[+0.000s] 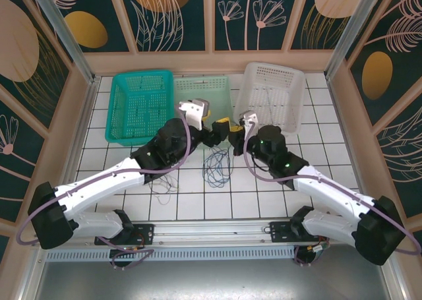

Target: Untangle the cables

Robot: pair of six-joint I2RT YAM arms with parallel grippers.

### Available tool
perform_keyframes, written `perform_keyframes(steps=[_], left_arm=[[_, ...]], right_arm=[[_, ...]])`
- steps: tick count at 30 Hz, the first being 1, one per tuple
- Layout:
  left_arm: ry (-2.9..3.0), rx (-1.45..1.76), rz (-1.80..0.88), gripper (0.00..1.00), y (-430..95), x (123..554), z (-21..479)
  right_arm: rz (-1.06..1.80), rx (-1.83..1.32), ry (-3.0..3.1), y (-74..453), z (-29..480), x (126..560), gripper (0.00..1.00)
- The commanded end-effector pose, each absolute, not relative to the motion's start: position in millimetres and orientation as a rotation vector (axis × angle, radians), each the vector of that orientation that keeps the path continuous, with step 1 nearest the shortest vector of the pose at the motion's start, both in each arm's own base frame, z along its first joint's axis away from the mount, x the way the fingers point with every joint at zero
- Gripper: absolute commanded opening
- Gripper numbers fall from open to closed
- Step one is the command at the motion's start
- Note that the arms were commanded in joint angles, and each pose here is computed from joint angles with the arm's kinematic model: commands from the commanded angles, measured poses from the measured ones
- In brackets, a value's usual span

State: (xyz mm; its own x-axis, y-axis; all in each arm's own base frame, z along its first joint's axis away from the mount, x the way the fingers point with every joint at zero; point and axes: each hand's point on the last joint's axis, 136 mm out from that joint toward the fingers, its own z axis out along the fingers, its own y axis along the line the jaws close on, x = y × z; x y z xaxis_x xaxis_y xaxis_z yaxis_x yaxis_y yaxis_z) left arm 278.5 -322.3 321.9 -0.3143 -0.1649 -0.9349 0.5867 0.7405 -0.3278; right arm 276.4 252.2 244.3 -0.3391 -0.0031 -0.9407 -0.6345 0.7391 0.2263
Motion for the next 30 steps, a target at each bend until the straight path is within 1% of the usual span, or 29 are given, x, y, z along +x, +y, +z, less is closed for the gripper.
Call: perform_keyframes(steps=[1, 8, 11, 17, 19, 22, 30], left_arm=[[1.753, 0.299, -0.693, 0.89, -304.2, 279.2, 313.5], [1.826, 0.354, -0.625, 0.9, -302.9, 278.5, 279.9], [1.866, 0.422, -0.638, 0.88, -313.5, 275.2, 261.1], [1.947, 0.59, -0.749, 0.76, -348.5, 262.5, 222.3], [1.97, 0.636, -0.791, 0.71, -359.4, 258.4, 210.7], [2.02, 0.649, -0.776, 0.65, -364.3, 260.9, 192.5], [2.079, 0.668, -0.733, 0.62, -367.0, 263.8, 158.2]], right_arm=[[0.69, -0.489, 1.779, 242.9, 279.5, 275.2, 0.0], [0.732, -0.477, 1.753, 242.2, 318.3, 275.3, 0.0], [0.766, -0.475, 1.749, 244.0, 327.7, 274.8, 0.0], [0.781, -0.439, 1.762, 241.7, 334.1, 276.5, 0.0], [0.786, -0.429, 1.759, 241.0, 337.2, 276.8, 0.0], [0.792, -0.421, 1.745, 239.5, 346.1, 275.4, 0.0], [0.8, -0.411, 1.664, 229.2, 389.1, 264.8, 0.0]])
